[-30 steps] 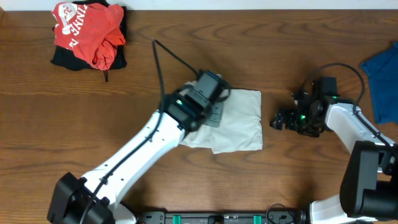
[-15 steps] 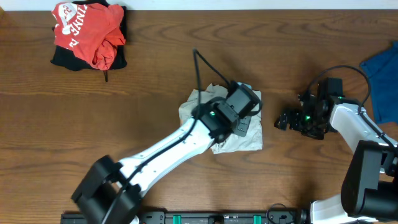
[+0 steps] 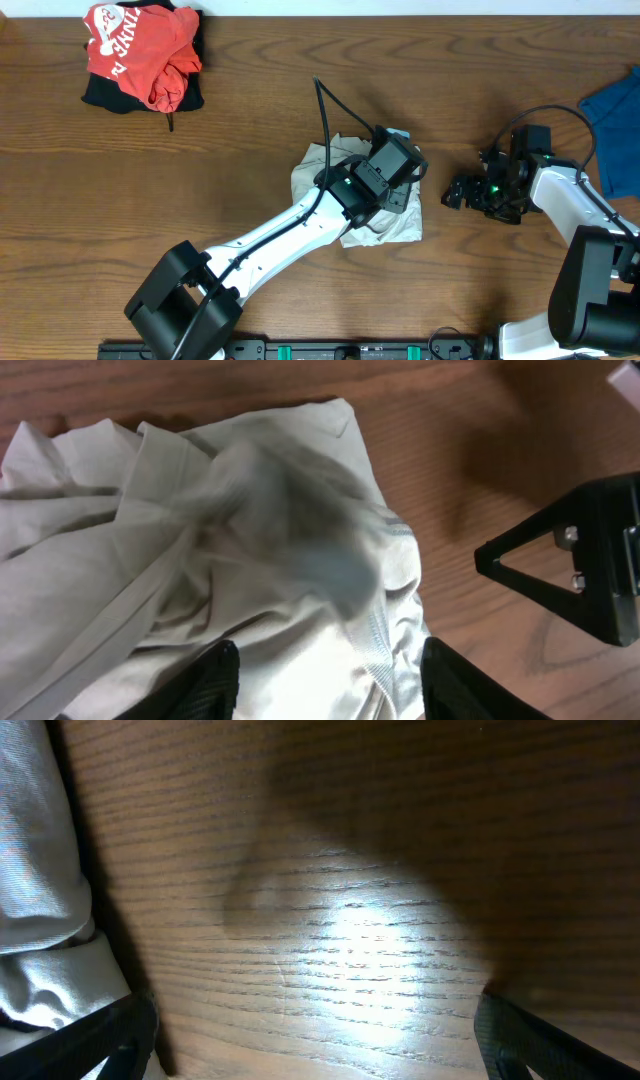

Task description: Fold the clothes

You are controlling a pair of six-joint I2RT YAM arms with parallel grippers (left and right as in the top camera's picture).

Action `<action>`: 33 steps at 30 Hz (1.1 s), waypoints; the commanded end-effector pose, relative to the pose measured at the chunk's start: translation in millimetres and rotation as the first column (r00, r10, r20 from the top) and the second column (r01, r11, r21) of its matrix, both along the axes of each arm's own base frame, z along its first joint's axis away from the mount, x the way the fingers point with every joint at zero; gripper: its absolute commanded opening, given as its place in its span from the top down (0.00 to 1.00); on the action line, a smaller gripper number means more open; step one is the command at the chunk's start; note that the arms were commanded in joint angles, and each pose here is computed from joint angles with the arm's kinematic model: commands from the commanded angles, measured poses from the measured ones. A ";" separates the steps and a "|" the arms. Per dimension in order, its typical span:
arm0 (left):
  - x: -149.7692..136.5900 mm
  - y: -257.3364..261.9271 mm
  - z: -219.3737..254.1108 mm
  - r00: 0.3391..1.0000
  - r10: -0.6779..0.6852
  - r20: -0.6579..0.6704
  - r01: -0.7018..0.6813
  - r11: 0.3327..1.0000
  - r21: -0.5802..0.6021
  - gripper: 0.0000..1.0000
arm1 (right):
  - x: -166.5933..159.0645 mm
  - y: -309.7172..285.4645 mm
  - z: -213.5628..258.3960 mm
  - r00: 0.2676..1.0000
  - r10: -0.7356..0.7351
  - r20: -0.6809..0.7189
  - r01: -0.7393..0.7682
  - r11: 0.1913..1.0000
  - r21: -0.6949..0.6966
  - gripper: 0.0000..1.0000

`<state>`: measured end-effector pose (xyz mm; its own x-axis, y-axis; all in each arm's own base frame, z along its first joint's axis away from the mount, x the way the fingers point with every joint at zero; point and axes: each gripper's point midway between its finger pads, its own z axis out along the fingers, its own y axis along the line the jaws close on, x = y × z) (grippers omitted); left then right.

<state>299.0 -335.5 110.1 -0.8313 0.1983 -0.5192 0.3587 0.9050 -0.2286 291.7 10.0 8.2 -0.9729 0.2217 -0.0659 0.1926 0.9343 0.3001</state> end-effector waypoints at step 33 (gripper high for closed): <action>11.3 255.9 123.4 0.852 0.481 0.207 -0.518 0.834 0.193 0.02 | 45.2 129.2 88.8 0.873 0.346 0.344 -0.372 0.928 0.013 0.01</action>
<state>311.1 -84.7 238.2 -0.7632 -0.0802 -0.6412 -0.1181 0.9929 0.0164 334.8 132.8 103.6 -0.9178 -0.0917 -0.3862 -0.2635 0.8683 0.4202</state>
